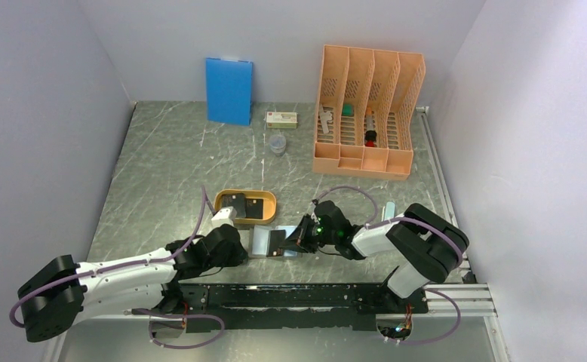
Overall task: Put the credit cards into the card holder
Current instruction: Insert the credit card into the card holder.
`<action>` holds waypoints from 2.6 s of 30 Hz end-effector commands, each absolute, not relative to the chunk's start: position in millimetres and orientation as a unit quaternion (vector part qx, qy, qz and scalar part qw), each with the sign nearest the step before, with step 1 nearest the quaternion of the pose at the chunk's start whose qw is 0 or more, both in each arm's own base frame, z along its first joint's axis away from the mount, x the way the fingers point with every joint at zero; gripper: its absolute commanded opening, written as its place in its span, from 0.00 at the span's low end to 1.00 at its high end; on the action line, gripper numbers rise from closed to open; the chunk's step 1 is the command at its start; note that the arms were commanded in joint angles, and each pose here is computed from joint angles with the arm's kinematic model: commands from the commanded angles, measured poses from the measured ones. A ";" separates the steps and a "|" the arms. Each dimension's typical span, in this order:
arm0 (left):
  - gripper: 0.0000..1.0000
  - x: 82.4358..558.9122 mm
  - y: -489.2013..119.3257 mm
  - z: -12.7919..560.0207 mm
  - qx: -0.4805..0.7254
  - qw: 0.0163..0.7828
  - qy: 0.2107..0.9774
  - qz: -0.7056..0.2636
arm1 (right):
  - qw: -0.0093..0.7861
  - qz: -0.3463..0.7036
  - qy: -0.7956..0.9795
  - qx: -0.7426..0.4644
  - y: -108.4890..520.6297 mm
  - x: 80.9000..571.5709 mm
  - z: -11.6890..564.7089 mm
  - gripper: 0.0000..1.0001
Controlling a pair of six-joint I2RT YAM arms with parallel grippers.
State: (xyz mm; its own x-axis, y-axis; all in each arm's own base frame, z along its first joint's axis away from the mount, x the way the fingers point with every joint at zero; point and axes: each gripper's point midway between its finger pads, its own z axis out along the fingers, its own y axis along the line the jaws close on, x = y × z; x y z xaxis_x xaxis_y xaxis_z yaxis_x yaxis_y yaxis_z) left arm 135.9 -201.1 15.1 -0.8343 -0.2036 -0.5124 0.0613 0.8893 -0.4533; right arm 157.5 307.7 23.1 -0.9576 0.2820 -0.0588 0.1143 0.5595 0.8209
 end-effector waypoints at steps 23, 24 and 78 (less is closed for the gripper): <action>0.05 123.5 -196.5 -0.8 -0.016 0.260 0.940 -0.221 | 0.115 0.410 0.897 0.118 286.6 167.3 8.4 0.00; 0.05 123.7 -196.9 -0.9 -0.016 0.260 0.940 -0.221 | 0.114 0.410 0.897 0.115 287.6 167.3 8.2 0.00; 0.05 122.6 -194.9 -7.6 -0.013 0.255 0.943 -0.212 | 0.107 0.375 0.920 -0.031 312.4 172.1 19.8 0.49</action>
State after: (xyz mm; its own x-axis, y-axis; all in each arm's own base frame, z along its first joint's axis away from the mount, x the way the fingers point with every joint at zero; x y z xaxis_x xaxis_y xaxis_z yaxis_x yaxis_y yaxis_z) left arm 136.8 -218.3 15.1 -0.8442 -0.1900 -0.5011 0.0977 0.8648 -0.4925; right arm 171.4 320.7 29.4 -0.9794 0.0549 -0.1943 -0.1116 0.6546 0.7477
